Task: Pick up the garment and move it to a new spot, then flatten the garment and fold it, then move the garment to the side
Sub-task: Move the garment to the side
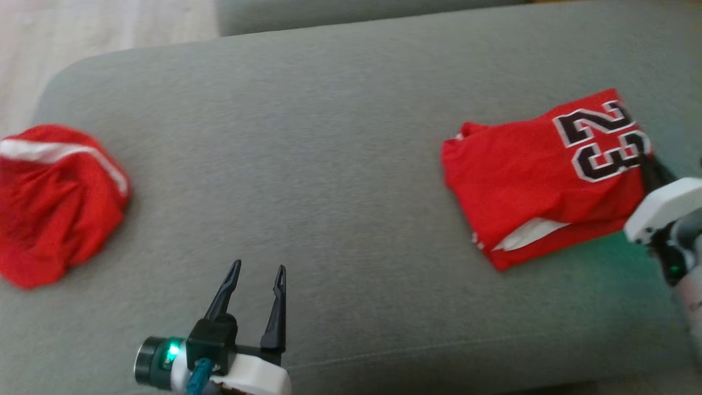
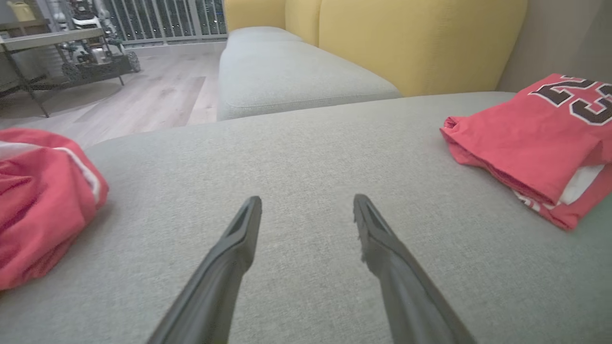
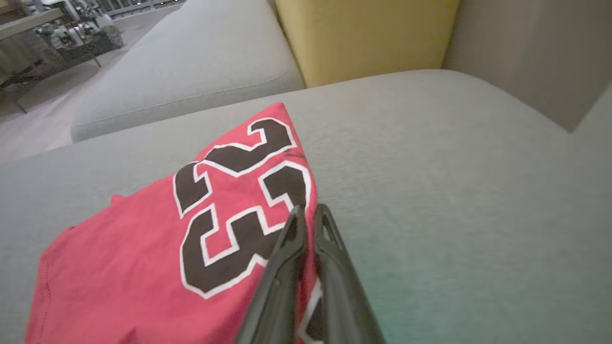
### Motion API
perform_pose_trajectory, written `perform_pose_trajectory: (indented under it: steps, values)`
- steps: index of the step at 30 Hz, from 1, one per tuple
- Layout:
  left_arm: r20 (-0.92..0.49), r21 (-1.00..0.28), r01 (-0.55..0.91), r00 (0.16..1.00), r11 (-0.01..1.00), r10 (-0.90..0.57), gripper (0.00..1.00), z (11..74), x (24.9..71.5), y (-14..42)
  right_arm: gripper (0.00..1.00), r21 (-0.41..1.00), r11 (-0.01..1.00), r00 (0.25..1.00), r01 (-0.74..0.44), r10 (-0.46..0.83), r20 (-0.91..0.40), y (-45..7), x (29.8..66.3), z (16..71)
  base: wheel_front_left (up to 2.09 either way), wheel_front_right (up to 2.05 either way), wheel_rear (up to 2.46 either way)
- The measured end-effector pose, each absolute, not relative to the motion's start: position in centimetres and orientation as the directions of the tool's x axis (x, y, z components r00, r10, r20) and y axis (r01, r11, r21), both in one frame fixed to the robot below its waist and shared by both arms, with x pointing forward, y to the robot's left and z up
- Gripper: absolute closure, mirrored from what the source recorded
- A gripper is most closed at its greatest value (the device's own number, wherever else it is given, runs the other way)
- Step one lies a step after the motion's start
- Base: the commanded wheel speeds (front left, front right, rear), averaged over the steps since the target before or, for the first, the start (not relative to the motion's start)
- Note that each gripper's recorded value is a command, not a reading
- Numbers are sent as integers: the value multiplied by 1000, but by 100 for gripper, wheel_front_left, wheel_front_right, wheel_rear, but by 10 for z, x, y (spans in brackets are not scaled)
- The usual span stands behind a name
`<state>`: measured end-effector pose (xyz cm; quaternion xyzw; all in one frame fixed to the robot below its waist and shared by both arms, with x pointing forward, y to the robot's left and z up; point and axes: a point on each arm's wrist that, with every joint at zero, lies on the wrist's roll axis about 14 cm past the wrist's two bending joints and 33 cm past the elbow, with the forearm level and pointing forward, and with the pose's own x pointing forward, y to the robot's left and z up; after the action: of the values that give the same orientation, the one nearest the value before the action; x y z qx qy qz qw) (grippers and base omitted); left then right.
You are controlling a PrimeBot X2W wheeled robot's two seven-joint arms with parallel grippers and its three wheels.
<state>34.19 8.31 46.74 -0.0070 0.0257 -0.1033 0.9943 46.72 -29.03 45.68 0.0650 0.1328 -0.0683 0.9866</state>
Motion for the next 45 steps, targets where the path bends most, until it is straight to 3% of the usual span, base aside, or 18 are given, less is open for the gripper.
perform_pose_trajectory:
  steps: [12, 17, 18, 19, 20, 26, 30, 35, 41, 45]
  values:
    - [-53, -44, 348, 935, 937, -350, 0, 462, 360, 40, 100, 0, 910, 899, 414, -409, -155, -415, 423, 501, 0, 0, 0]
    - [-59, -48, 382, 921, 923, -384, 0, 458, 362, 29, 100, -44, 883, 871, 467, -468, -150, -436, 408, 503, 0, 0, 0]
    - [-59, -49, 385, 920, 922, -387, 0, 458, 363, 27, 95, -53, 880, 867, 473, -475, -151, -438, 406, 502, 0, 0, 0]
    - [-57, -48, 387, 919, 921, -390, 0, 459, 364, 27, 34, -57, 874, 862, 482, -485, -149, -440, 404, 502, 0, 0, 0]
    - [-53, -47, 389, 919, 920, -391, 0, 460, 366, 26, 0, -54, 868, 857, 494, -496, -142, -442, 403, 504, 0, 0, 0]
    - [-38, -39, 385, 921, 922, -387, 0, 465, 365, 29, 0, -138, 857, 863, 497, -504, -24, -442, 408, 536, 0, 0, 0]
    - [-22, -29, 361, 932, 932, -362, 0, 471, 362, 36, 0, -138, 885, 895, 445, -445, 33, -402, 420, 540, 0, 0, 0]
    - [-9, -35, 293, 956, 955, -294, 0, 478, 357, 56, 0, -76, 954, 957, 291, -290, 14, -315, 433, 514, 0, 0, 0]
    - [-3, -49, 193, 981, 980, -193, 0, 483, 344, 85, 0, -10, 993, 993, 114, -114, -2, -243, 423, 493, 0, 0, 0]
    - [17, -46, 114, 993, 992, -113, 0, 490, 336, 108, 0, 43, 999, 997, 0, -3, 73, -200, 415, 510, 0, 0, 0]
